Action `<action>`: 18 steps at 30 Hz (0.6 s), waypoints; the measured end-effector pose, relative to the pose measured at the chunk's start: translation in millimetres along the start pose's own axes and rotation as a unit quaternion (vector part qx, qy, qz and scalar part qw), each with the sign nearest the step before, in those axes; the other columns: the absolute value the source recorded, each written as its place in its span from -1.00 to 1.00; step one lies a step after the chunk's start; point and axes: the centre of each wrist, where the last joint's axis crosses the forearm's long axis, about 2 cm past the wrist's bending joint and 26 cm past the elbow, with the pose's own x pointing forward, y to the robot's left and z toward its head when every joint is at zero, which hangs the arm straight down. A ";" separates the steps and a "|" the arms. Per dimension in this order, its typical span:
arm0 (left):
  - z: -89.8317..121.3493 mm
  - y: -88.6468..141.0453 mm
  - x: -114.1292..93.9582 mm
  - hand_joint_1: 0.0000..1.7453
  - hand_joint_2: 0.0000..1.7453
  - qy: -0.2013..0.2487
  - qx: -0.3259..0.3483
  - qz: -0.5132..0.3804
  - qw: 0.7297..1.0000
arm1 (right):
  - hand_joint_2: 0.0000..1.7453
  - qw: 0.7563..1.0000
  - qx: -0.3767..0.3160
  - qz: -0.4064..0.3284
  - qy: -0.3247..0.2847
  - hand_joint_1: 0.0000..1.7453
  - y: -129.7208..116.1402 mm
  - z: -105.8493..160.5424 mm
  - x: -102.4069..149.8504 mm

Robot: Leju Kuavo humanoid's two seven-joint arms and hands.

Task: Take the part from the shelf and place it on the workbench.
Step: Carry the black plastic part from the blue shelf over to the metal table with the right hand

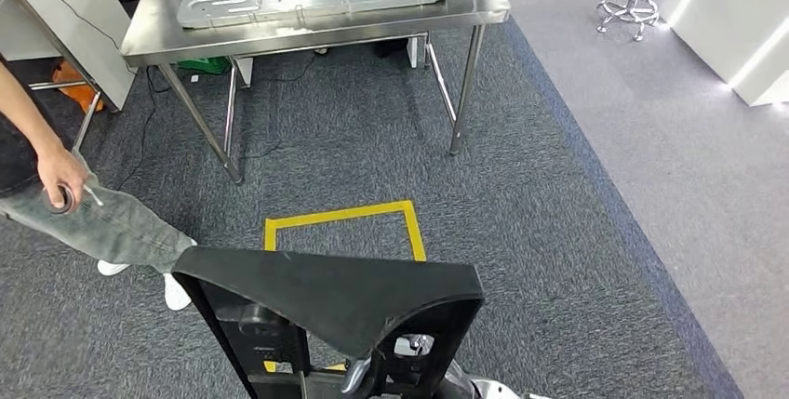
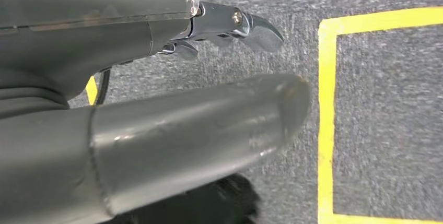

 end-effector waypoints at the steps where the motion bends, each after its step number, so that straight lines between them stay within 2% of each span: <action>1: 0.4 0.2 -1.0 -1.00 -1.00 0.001 0.000 0.000 1.000 | 1.00 1.000 0.000 0.000 0.000 0.98 0.0 0.1 0.0; 18: 1.4 3.0 -3.2 -1.00 -1.00 0.002 0.005 0.001 1.000 | 1.00 0.999 -0.006 0.030 0.031 0.98 -1.6 6.9 -2.1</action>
